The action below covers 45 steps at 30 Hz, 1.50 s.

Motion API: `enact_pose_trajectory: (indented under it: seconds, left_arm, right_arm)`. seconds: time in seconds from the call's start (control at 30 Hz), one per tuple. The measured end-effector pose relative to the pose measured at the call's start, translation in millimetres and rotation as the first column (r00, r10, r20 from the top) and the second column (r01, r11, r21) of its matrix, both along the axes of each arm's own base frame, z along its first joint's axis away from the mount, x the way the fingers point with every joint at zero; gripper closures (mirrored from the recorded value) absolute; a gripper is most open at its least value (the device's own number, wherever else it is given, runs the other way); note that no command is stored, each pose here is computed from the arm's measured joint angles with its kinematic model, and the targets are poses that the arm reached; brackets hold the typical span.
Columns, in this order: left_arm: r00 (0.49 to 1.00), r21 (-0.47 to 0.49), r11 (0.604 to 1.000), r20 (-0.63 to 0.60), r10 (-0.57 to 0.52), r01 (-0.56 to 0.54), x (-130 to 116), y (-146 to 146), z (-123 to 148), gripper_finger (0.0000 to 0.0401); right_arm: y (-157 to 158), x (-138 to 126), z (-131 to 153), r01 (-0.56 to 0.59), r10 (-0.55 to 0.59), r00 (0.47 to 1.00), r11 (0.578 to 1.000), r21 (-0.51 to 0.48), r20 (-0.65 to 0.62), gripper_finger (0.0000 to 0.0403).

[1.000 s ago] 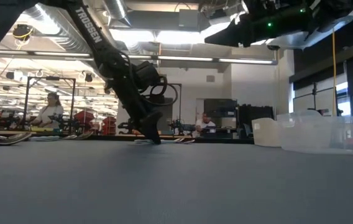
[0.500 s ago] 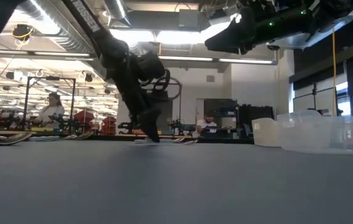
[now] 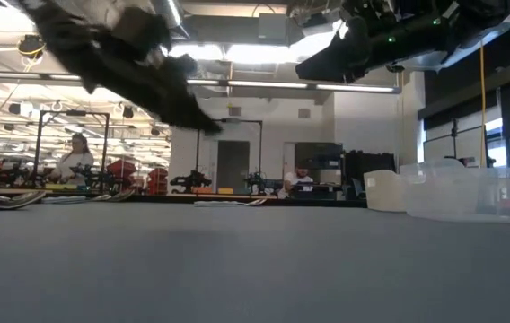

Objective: Sort silverware by color (type)
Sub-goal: Put the light blue spoon into the white bin

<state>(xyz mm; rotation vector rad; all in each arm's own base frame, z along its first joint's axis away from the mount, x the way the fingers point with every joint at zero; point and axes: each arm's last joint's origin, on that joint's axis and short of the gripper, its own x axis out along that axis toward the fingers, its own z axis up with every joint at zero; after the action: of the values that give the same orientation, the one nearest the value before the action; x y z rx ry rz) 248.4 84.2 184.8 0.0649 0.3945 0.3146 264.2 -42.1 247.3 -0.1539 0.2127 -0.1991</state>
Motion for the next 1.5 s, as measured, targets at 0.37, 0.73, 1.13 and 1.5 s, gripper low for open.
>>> enact_pose_trajectory:
  seconds: [0.37, 0.73, 1.13, 1.5]
  left_arm:
    - [0.875, 0.131, 0.940, 0.342, -0.342, 0.316, -26.1, -39.0, 9.9, 0.0348]
    - [0.897, 0.133, 0.959, 0.340, -0.282, 0.251, -22.3, -45.1, 7.5, 0.0347]
    - [0.893, 0.150, 0.950, 0.327, -0.309, 0.274, -21.5, -49.9, 6.8, 0.0347]
    - [0.894, 0.160, 0.951, 0.327, -0.305, 0.266, -21.4, -50.3, 7.2, 0.0347]
  right_arm:
    - [-1.5, 42.9, -20.9, -0.161, 0.152, 0.976, 0.986, 0.041, 0.158, 0.0181]
    - [5.7, 104.2, -37.9, -0.269, 0.269, 0.950, 0.963, -0.020, 0.157, 0.0122]
    - [21.8, 119.7, -27.5, -0.198, 0.228, 0.946, 0.969, -0.147, 0.232, 0.0206]
    - [21.2, 119.6, -28.1, -0.204, 0.237, 0.946, 0.966, -0.160, 0.223, 0.0387]
